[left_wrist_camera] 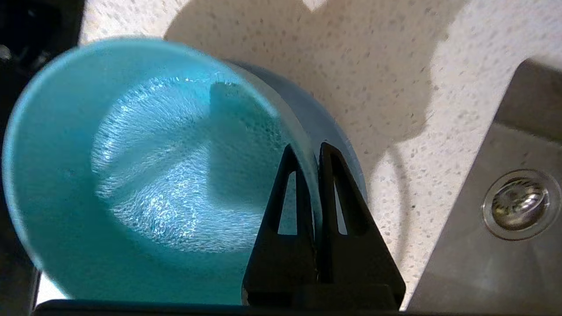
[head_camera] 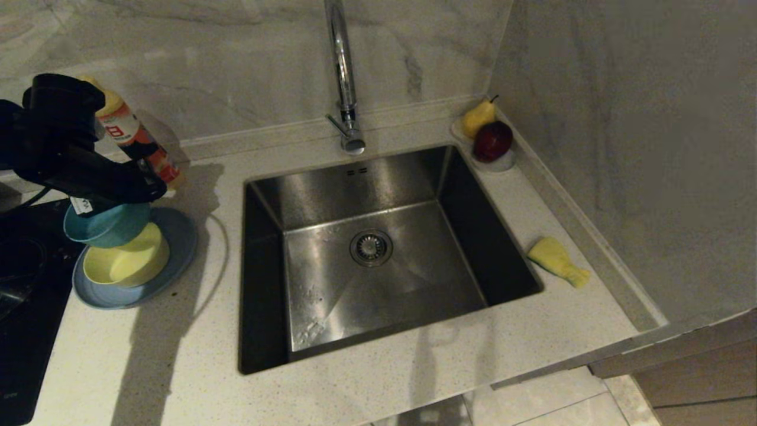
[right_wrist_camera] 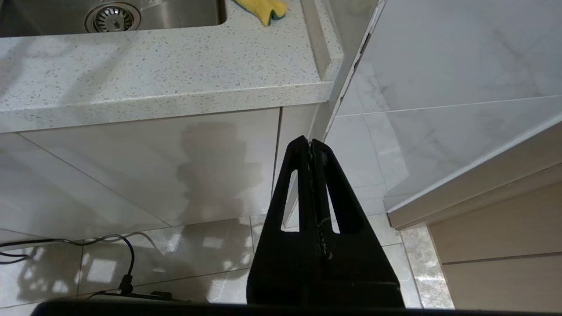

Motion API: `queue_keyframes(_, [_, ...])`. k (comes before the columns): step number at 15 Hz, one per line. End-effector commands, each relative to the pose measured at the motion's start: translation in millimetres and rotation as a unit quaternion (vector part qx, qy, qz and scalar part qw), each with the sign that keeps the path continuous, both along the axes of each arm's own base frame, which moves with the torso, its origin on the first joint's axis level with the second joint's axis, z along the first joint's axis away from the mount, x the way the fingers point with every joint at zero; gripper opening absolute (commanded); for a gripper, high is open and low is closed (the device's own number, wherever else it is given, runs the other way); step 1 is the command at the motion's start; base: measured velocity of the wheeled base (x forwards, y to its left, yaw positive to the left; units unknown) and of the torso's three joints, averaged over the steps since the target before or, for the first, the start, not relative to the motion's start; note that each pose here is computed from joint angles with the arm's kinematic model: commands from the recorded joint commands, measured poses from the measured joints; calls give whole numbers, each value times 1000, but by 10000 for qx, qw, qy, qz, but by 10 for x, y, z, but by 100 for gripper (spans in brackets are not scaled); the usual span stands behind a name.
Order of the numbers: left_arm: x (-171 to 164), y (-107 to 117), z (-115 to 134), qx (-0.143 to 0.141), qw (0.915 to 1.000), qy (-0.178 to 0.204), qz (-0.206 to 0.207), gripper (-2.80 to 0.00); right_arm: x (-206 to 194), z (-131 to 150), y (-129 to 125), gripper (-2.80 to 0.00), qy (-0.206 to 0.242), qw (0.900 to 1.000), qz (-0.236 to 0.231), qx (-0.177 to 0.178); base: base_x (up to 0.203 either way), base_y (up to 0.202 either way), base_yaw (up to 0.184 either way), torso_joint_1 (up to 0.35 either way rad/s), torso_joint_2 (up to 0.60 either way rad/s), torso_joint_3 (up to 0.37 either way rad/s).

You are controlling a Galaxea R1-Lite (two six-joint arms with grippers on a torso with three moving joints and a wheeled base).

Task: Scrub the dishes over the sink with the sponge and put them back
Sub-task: Place the bowl on the bowl

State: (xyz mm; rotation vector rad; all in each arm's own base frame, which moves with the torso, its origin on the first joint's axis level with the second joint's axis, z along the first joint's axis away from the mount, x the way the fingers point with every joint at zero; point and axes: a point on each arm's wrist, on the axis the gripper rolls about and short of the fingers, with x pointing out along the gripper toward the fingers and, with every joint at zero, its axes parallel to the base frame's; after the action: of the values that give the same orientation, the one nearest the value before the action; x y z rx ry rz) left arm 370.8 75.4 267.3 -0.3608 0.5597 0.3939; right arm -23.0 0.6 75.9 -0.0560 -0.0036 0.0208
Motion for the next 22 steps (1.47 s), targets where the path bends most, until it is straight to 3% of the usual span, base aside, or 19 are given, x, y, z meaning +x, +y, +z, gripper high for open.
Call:
queue_keyframes(1, [25,7,-87,-37,9999,141,15,-280,1,0,0,-280,7,10000,1,-4,0,0,0,0,0,0])
queue_keyframes(7, [7,0,-145,-85,9997,247,12,-280,1,0,0,-280,7,10000,3,-4,0,0,0,0,0,0])
queue_keyframes(14, [-166,-53,153,-49,9999,-138,28,-280,1,0,0,-280,7,10000,3,-4,0,0,0,0,0,0])
queue_keyframes(22, [-261,-77,-159,-108,9989,456,-5,-280,1,0,0,-280,7,10000,3,-4,0,0,0,0,0,0])
